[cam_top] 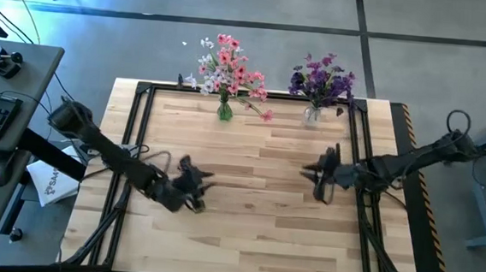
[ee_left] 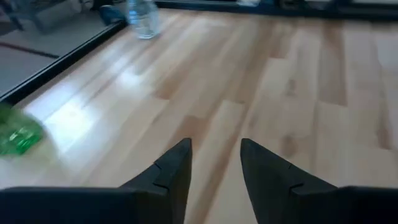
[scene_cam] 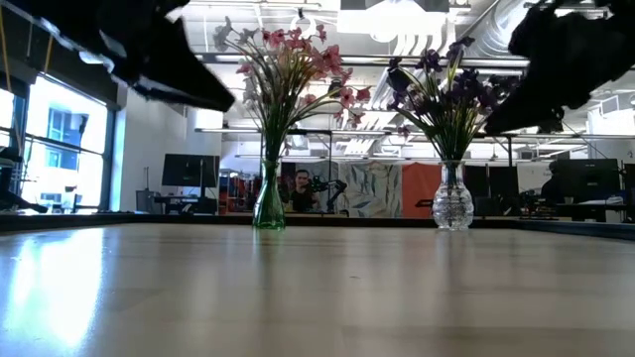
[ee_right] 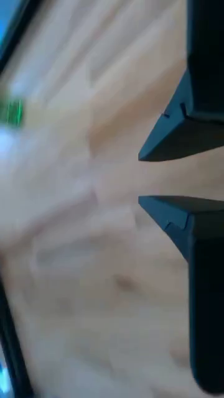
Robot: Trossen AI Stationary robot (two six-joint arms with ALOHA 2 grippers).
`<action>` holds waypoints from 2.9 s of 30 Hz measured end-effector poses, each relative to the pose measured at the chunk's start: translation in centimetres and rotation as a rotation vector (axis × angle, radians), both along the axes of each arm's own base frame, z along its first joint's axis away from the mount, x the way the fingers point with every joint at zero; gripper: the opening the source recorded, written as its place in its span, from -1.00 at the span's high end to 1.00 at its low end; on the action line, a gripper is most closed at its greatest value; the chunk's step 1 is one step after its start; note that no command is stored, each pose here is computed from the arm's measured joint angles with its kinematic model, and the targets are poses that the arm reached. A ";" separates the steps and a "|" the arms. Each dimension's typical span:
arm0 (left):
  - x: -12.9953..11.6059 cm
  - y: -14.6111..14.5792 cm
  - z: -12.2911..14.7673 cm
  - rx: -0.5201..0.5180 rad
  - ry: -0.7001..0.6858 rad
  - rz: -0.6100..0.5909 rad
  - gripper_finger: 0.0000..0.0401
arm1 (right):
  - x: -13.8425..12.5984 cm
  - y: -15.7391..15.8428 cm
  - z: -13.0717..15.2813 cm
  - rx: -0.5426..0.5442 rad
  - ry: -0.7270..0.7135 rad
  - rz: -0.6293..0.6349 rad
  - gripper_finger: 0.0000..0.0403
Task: Sort flowers into vase by color
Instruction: Return to Home Position
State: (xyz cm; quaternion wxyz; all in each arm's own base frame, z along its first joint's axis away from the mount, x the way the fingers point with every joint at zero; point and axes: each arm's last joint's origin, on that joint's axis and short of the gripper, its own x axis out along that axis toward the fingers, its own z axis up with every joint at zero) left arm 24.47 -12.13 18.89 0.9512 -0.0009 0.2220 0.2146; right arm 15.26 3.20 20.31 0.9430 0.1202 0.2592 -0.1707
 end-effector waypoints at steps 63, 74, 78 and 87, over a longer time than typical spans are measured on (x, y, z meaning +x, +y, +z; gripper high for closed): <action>-14.4 12.7 -2.6 -0.009 -0.409 -0.352 1.00 | -5.2 -4.0 -3.8 -0.118 -0.522 0.317 1.00; -14.4 12.7 -2.6 -0.062 -0.425 -0.335 1.00 | -5.2 -4.0 -3.9 -0.117 -0.521 0.318 1.00; -14.4 12.7 -2.6 -0.062 -0.424 -0.335 1.00 | -5.2 -4.0 -3.9 -0.117 -0.521 0.318 1.00; -14.4 12.7 -2.6 -0.062 -0.424 -0.335 1.00 | -5.2 -4.0 -3.9 -0.117 -0.521 0.320 1.00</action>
